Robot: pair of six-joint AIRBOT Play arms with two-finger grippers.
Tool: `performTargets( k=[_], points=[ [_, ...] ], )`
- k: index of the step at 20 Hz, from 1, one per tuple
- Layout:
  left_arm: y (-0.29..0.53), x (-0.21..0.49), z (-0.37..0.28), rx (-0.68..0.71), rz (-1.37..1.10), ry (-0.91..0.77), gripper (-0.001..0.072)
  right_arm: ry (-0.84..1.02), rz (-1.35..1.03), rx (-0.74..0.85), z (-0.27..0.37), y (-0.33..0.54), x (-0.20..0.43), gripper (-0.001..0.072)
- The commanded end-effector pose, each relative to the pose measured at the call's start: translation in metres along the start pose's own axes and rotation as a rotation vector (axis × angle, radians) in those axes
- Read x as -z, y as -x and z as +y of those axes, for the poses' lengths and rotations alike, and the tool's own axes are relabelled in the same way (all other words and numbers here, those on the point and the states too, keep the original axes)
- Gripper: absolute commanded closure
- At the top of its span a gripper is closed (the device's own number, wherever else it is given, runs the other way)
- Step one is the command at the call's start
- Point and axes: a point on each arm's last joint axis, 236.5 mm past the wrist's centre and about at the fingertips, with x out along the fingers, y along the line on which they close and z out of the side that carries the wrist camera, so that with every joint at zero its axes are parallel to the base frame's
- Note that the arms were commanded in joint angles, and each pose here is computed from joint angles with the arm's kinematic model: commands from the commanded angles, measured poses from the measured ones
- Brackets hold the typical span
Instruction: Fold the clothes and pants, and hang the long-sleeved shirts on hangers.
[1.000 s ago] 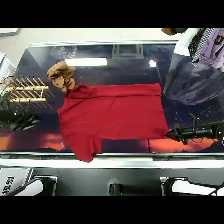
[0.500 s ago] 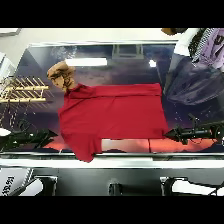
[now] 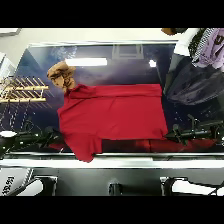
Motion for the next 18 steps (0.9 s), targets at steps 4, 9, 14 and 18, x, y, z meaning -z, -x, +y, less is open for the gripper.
performTargets(
  k=[4, 9, 14, 18],
  points=[
    [-0.027, 0.008, -0.007, -0.015, 0.035, -0.029, 0.0317, 0.004, -0.001, -0.008, 0.003, 0.001, 0.000, 0.0680],
    [-0.028, 0.010, -0.020, 0.002, 0.051, -0.058, 0.0693, 0.045, -0.049, -0.041, 0.018, 0.009, -0.006, 0.0682],
    [0.000, -0.033, -0.071, 0.065, -0.017, -0.184, 0.0695, 0.265, -0.195, -0.121, 0.095, 0.023, -0.025, 0.0684],
    [0.057, -0.084, -0.165, 0.145, -0.153, -0.400, 0.0696, 0.551, -0.449, -0.025, 0.209, 0.062, -0.064, 0.0684]
  ],
)
